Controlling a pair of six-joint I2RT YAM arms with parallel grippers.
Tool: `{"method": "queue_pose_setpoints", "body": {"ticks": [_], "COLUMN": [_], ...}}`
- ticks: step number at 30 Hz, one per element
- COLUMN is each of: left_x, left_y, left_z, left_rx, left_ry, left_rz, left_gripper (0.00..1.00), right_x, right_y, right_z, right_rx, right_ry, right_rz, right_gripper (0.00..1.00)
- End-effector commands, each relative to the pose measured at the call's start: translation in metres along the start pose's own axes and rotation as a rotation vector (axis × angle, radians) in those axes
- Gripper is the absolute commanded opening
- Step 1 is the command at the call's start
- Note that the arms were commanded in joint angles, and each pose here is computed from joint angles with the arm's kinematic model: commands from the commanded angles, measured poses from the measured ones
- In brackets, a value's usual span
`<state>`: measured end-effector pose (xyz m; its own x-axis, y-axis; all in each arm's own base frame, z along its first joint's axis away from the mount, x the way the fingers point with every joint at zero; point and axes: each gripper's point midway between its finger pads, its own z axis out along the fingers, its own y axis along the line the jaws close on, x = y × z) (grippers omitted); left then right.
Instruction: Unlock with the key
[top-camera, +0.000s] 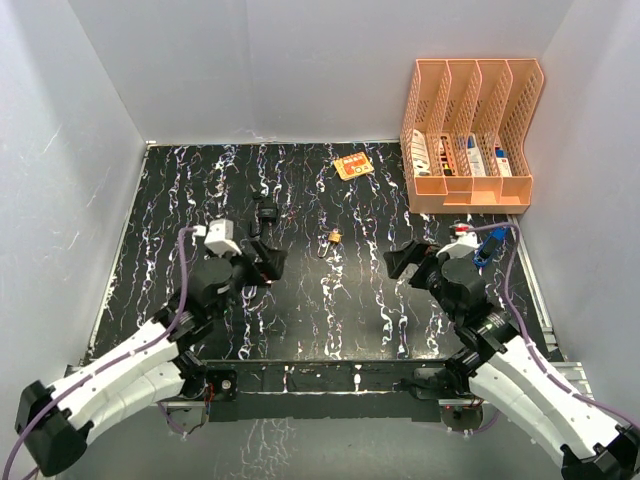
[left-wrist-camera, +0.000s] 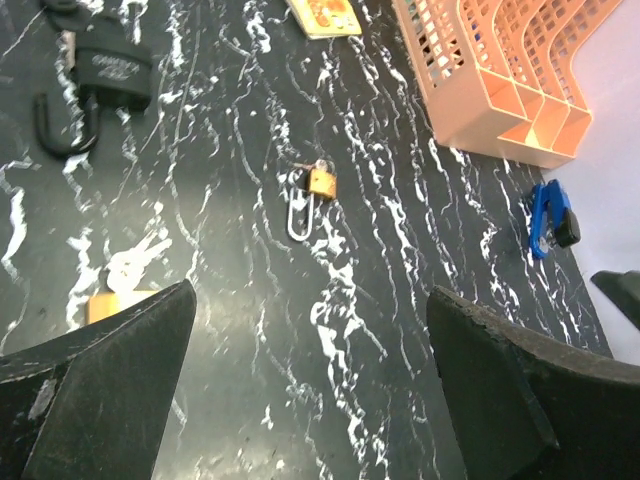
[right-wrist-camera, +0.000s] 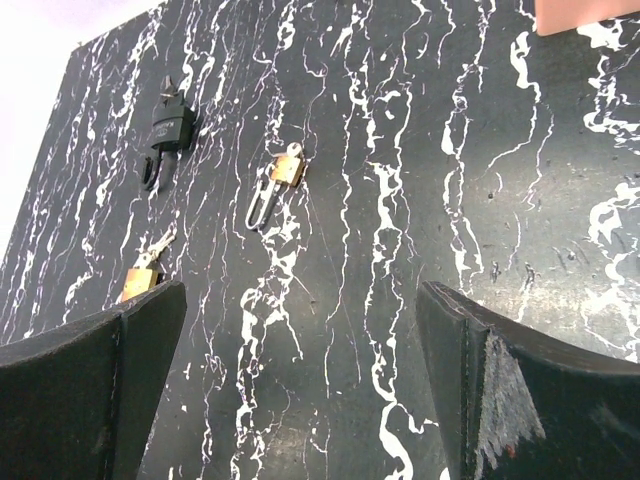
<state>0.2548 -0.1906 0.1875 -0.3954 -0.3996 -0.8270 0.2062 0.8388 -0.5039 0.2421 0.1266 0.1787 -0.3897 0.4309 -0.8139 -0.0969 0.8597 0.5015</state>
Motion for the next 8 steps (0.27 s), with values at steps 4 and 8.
{"method": "queue_pose_setpoints", "body": {"ticks": [4,8], "left_x": [0.004,-0.002], "left_y": [0.032,0.036], "left_z": [-0.034,-0.04], "left_rx": [-0.058,-0.075], "left_ry": [-0.038,-0.05], "left_rz": [-0.035,-0.008], "left_gripper": [0.98,0.98], "right_x": [-0.019,-0.017], "right_y": [-0.004,-0.002], "right_z": [-0.009,-0.01], "right_rx": [0.032,0.023], "right_ry": [-0.07,-0.051], "right_rz": [0.018,0.02], "right_gripper": [0.98,0.98]}}
